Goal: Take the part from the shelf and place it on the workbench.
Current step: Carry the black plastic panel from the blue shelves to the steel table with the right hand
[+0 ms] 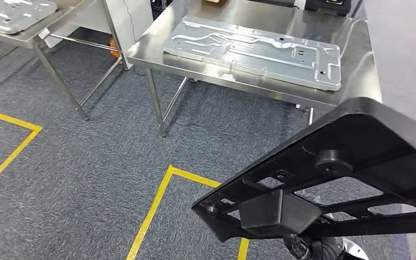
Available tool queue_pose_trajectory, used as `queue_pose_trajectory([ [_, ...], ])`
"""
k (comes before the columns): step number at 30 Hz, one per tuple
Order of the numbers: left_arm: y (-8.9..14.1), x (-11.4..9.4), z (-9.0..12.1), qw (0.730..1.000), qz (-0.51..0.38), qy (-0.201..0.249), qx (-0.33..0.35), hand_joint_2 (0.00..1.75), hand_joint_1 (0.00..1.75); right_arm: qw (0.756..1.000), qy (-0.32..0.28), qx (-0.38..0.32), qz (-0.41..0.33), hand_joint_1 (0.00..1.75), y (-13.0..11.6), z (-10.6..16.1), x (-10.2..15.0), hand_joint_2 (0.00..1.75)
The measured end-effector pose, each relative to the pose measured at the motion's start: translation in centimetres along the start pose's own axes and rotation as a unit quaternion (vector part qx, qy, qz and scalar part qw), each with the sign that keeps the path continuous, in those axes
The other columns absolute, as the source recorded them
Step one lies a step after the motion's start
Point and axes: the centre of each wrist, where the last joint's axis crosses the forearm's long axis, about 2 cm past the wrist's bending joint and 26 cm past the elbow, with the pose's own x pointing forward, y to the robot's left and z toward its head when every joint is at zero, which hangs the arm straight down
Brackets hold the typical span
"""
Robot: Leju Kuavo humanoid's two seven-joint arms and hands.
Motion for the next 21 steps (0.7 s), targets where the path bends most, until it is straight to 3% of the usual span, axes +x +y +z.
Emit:
queue_pose_trajectory([
  [21, -0.33, 0.46, -0.11, 1.000, 0.008, -0.008, -0.003, 1.75, 0.00, 1.000, 0.003, 0.008, 0.020, 1.75, -0.34, -0.18, 0.03, 1.75],
])
